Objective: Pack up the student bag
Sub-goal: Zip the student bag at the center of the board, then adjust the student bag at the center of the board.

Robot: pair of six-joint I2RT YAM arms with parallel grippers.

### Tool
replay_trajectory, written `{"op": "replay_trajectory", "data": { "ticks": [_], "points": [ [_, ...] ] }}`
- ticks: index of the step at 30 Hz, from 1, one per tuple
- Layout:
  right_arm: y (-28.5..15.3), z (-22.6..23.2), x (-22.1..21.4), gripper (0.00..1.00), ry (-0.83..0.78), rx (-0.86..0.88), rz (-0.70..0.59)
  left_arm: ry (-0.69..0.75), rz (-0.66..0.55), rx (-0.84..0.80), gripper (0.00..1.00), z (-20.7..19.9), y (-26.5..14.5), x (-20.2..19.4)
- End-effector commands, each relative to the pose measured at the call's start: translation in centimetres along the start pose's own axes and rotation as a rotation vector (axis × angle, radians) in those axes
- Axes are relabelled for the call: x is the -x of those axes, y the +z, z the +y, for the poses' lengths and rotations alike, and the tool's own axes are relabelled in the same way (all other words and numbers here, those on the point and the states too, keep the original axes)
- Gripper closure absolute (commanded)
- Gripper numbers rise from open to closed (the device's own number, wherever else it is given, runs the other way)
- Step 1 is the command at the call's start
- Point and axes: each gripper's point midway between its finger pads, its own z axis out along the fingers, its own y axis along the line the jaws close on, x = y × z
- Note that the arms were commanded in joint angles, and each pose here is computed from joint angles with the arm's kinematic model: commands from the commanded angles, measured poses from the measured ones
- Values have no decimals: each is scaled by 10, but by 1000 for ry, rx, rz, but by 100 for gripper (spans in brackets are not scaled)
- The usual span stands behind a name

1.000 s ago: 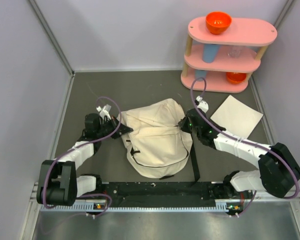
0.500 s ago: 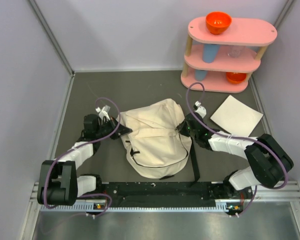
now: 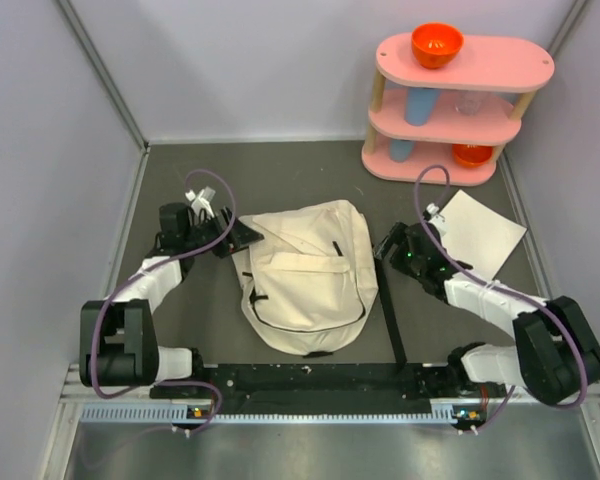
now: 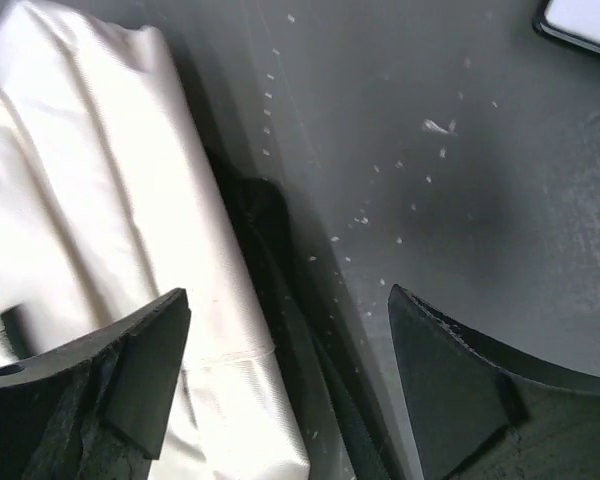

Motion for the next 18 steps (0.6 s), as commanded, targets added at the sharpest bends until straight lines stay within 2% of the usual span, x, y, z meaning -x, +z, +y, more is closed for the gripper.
{"op": "replay_trajectory", "data": {
  "ticks": [1,5,8,10,12,15,18],
  "points": [
    [-21,27,12,20,-6,151,22,111,-61,19,21,-12,-7,29],
    [-33,41,4,19,-16,226,81,112,-85,172,15,6,-23,18],
    [-41,32,-5,21,3,192,118,104,-86,253,14,17,-37,1],
    [-43,24,-14,22,24,181,141,102,-85,270,14,21,-44,-13],
    [-48,23,-25,27,44,211,166,95,-91,287,13,25,-50,-24],
    [-46,30,-34,28,66,270,201,89,-101,305,10,31,-53,-33],
    [-35,25,-44,28,77,232,251,77,-91,299,9,34,-50,-35]
  ]
}}
